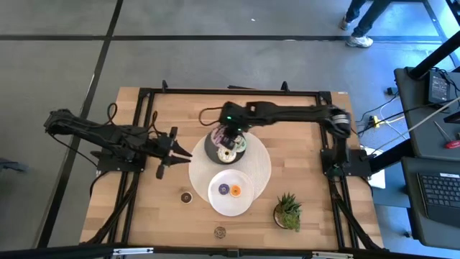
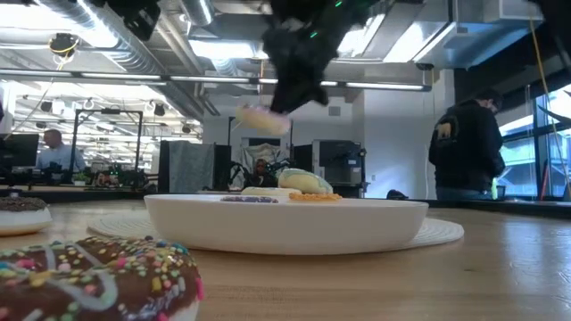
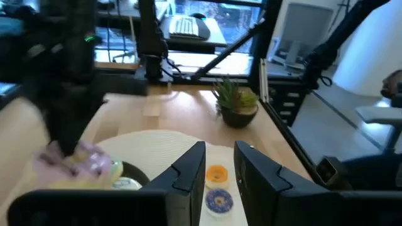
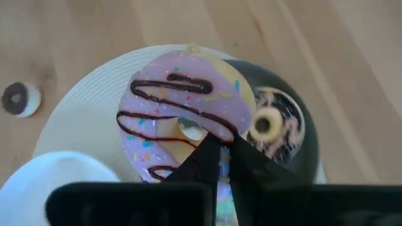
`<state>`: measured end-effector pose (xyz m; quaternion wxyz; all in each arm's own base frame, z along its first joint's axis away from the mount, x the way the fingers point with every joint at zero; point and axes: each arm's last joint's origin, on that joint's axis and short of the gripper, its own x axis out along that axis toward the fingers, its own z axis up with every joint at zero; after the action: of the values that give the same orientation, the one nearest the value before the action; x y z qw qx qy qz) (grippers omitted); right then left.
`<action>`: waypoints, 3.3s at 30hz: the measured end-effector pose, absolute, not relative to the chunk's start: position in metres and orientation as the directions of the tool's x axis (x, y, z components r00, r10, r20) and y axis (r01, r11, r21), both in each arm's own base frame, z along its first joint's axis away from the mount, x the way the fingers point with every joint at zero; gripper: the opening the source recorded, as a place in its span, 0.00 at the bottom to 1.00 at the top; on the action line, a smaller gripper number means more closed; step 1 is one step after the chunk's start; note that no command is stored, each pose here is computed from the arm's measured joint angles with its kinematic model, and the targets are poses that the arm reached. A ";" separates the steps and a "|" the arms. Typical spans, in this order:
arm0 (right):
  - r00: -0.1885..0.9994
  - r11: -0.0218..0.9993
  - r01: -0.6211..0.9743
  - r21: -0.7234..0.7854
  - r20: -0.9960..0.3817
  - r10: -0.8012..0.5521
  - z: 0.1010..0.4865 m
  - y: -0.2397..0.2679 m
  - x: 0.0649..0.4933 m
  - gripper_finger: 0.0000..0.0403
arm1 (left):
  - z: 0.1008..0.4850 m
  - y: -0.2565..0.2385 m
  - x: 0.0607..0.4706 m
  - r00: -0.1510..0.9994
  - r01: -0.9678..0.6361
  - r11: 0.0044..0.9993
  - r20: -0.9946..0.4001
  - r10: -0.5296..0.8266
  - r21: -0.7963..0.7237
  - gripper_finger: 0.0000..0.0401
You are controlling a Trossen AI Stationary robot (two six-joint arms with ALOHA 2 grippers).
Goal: Pick & Place donuts
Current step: Put the big purple donut on the gray plate, then put the small dark brown donut on the white plate
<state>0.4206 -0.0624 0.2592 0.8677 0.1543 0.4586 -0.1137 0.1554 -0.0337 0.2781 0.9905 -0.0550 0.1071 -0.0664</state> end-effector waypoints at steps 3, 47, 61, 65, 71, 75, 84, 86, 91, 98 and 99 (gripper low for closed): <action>0.524 0.925 0.333 0.184 -0.852 -0.019 0.245 -0.069 0.441 0.08 | 0.278 -0.033 0.153 0.967 0.118 0.985 -0.210 -0.142 -0.123 0.20; 0.380 0.928 0.332 0.170 -0.924 0.034 0.170 -0.083 0.491 0.09 | 0.278 -0.033 0.152 0.967 0.118 0.988 -0.215 -0.136 -0.096 0.20; 0.373 0.934 0.316 0.164 -0.927 0.036 0.170 -0.083 0.490 0.32 | 0.278 -0.033 0.152 0.967 0.119 0.988 -0.215 -0.137 -0.096 0.20; 0.377 0.935 0.316 0.162 -0.926 0.033 0.175 -0.083 0.490 0.37 | 0.278 -0.033 0.152 0.967 0.119 0.988 -0.215 -0.137 -0.096 0.20; 0.413 0.937 0.307 0.167 -0.910 0.027 0.203 -0.084 0.495 0.40 | 0.278 -0.033 0.152 0.967 0.119 0.988 -0.215 -0.137 -0.096 0.21; 0.439 0.944 0.286 0.164 -0.898 0.023 0.230 -0.084 0.495 0.40 | 0.278 -0.033 0.152 0.967 0.120 0.988 -0.215 -0.138 -0.096 0.21; 0.385 0.979 0.200 0.041 -0.922 -0.040 0.282 -0.044 0.464 0.40 | 0.278 -0.033 0.152 0.967 0.112 0.985 -0.216 -0.139 -0.133 0.20; 0.369 0.977 0.203 -0.065 -0.919 -0.138 0.281 -0.025 0.457 0.40 | 0.275 -0.033 0.152 0.965 0.107 0.983 -0.222 -0.139 -0.150 0.20; 0.413 0.979 0.161 -0.126 -0.892 -0.183 0.273 0.020 0.428 0.40 | 0.268 -0.033 0.153 0.959 0.095 0.978 -0.245 -0.140 -0.184 0.21; 0.597 0.997 0.011 0.079 -0.800 0.057 0.253 0.056 0.366 0.40 | 0.265 -0.035 0.152 0.942 0.165 0.962 -0.254 -0.219 -0.217 0.20; 0.626 0.996 -0.001 0.088 -0.777 0.069 0.251 0.059 0.356 0.40 | 0.265 -0.036 0.152 0.939 0.178 0.959 -0.254 -0.232 -0.220 0.20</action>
<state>0.3557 0.0589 0.2509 0.9008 0.0393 0.4320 0.0196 0.1521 -0.0357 0.2651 0.9798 -0.0974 0.1399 -0.1047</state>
